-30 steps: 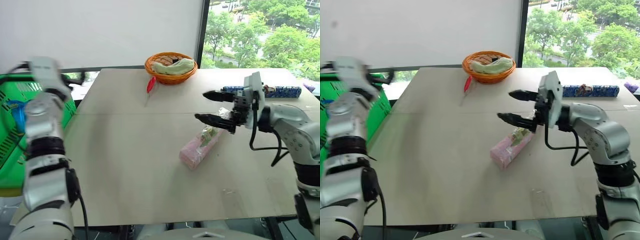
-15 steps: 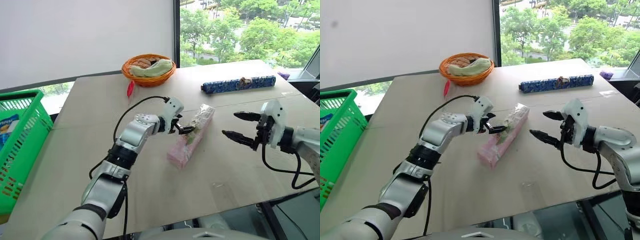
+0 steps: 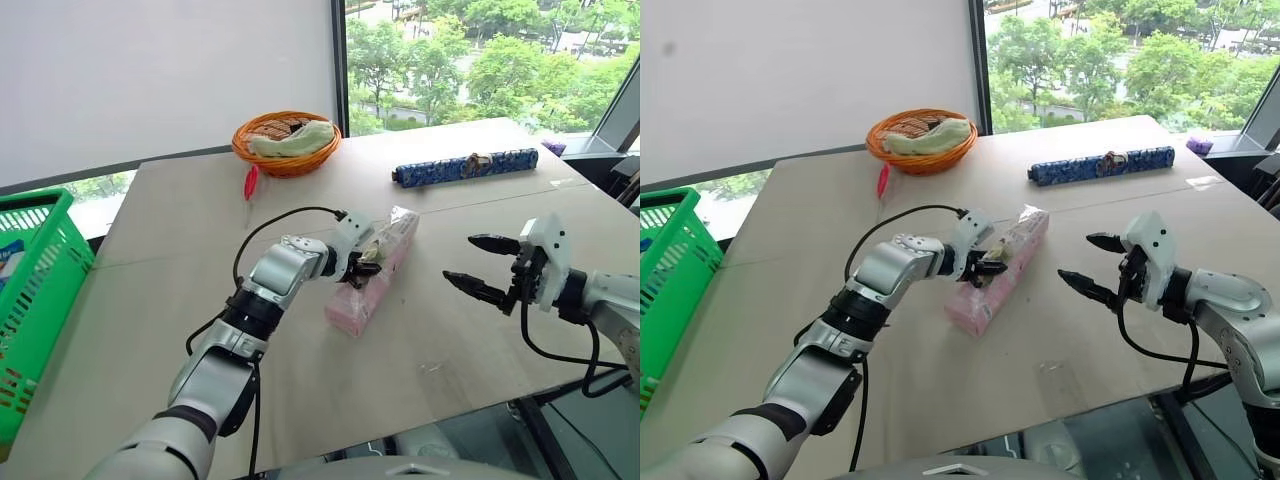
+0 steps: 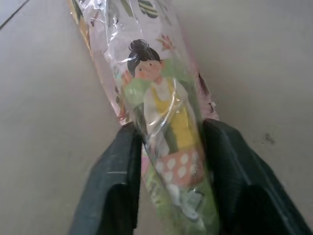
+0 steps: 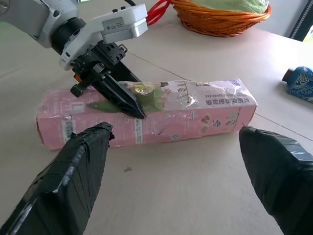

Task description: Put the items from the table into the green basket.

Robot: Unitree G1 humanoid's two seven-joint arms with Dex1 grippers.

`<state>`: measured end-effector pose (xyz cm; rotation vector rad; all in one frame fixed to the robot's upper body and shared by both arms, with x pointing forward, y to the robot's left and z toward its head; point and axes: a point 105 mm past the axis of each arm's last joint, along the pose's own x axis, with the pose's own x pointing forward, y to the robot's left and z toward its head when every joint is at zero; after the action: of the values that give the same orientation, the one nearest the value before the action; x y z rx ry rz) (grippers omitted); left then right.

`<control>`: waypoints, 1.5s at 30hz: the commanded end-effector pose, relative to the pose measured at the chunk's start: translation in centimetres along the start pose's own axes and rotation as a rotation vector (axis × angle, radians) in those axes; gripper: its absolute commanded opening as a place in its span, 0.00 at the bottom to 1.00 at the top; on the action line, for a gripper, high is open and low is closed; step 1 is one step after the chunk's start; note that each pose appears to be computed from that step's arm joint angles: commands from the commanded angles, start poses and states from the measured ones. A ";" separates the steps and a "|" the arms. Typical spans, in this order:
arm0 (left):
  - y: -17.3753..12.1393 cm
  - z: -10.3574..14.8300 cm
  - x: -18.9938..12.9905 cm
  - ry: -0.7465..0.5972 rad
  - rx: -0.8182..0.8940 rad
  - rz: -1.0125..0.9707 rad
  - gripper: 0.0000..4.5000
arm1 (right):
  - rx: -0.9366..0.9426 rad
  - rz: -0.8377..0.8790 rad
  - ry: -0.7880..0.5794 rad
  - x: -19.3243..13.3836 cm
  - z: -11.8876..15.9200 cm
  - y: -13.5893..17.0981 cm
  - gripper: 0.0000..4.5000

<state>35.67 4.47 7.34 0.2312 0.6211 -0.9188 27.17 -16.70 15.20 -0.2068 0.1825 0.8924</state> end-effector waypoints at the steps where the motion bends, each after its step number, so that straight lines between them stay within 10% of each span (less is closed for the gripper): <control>1: 1.5 1.3 -0.8 -0.068 0.032 0.064 0.11 | -0.047 0.017 -0.062 0.2 2.0 0.2 1.00; 8: 12.8 3.1 -8.1 -0.213 -0.033 0.538 0.11 | -0.023 0.177 -0.240 3.3 6.3 2.5 1.00; 13: 20.4 4.7 -22.1 -0.269 0.061 1.074 0.11 | -0.014 0.339 -0.396 6.4 10.4 5.0 1.00; 22: 21.7 -0.4 -40.5 -0.068 0.121 1.616 0.11 | -0.026 0.485 -0.490 9.5 13.2 7.6 1.00; 36: 21.4 -6.9 -44.9 0.165 0.053 1.683 0.11 | -0.066 0.514 -0.482 10.6 13.3 7.9 1.00; 45: 22.0 -6.6 -44.1 0.141 0.081 1.680 0.99 | -0.063 0.486 -0.459 10.3 12.7 7.6 1.00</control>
<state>30.16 50.68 24.16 0.7040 0.4144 0.7020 28.93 -0.90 23.05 0.0122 -0.1845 1.4011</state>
